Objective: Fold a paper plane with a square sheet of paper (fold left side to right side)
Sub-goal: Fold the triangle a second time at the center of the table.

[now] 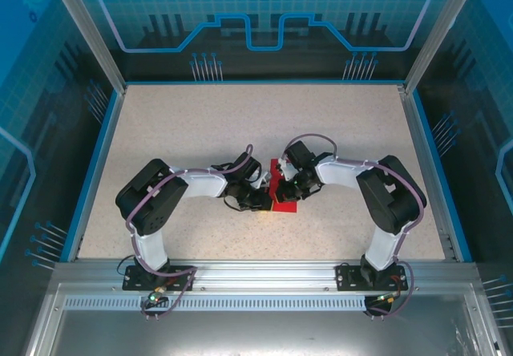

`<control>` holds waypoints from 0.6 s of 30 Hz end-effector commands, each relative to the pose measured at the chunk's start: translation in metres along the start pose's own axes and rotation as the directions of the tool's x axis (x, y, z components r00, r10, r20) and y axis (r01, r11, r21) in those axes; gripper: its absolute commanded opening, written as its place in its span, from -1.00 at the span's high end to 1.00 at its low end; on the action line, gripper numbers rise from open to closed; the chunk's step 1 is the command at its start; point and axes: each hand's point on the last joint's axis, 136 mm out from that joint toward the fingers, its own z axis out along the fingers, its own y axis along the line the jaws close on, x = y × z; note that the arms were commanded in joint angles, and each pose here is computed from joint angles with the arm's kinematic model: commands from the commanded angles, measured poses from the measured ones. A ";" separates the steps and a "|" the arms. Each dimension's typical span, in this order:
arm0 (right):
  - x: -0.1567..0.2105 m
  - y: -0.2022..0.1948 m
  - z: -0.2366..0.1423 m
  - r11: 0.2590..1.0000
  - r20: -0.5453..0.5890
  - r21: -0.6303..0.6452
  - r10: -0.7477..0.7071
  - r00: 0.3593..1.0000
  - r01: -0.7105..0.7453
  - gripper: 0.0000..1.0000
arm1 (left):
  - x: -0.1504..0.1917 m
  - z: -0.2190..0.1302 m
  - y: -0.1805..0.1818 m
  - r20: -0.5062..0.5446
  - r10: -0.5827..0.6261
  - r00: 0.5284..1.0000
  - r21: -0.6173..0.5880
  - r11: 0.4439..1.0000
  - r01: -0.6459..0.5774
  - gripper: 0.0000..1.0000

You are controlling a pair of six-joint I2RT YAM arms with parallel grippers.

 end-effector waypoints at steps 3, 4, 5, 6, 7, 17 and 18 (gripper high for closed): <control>0.011 -0.024 0.009 0.997 -0.061 0.077 0.025 0.998 -0.020 0.96 | 0.019 0.011 0.043 -0.044 -0.080 0.996 -0.136 0.988 0.073 0.98; 0.010 -0.025 0.009 0.996 -0.060 0.082 0.025 0.998 -0.020 0.96 | 0.020 0.012 0.044 -0.047 -0.081 0.996 -0.140 0.987 0.074 0.98; 0.009 -0.026 0.007 0.996 -0.057 0.084 0.024 0.998 -0.020 0.94 | 0.021 0.012 0.045 -0.048 -0.082 0.996 -0.139 0.987 0.075 0.99; 0.007 -0.027 0.006 0.996 -0.056 0.083 0.024 0.998 -0.019 0.95 | 0.021 0.012 0.046 -0.048 -0.083 0.995 -0.140 0.987 0.076 0.99; 0.006 -0.028 0.005 0.996 -0.054 0.084 0.022 0.998 -0.018 0.94 | 0.021 0.012 0.046 -0.048 -0.083 0.995 -0.140 0.987 0.075 0.99; -0.010 -0.044 -0.009 0.995 -0.035 0.095 0.027 0.999 -0.023 0.92 | 0.022 0.013 0.049 -0.052 -0.086 0.995 -0.140 0.987 0.078 1.00; -0.011 -0.046 -0.011 0.995 -0.031 0.093 0.028 0.999 -0.025 0.93 | 0.022 0.013 0.049 -0.052 -0.087 0.995 -0.140 0.987 0.079 1.00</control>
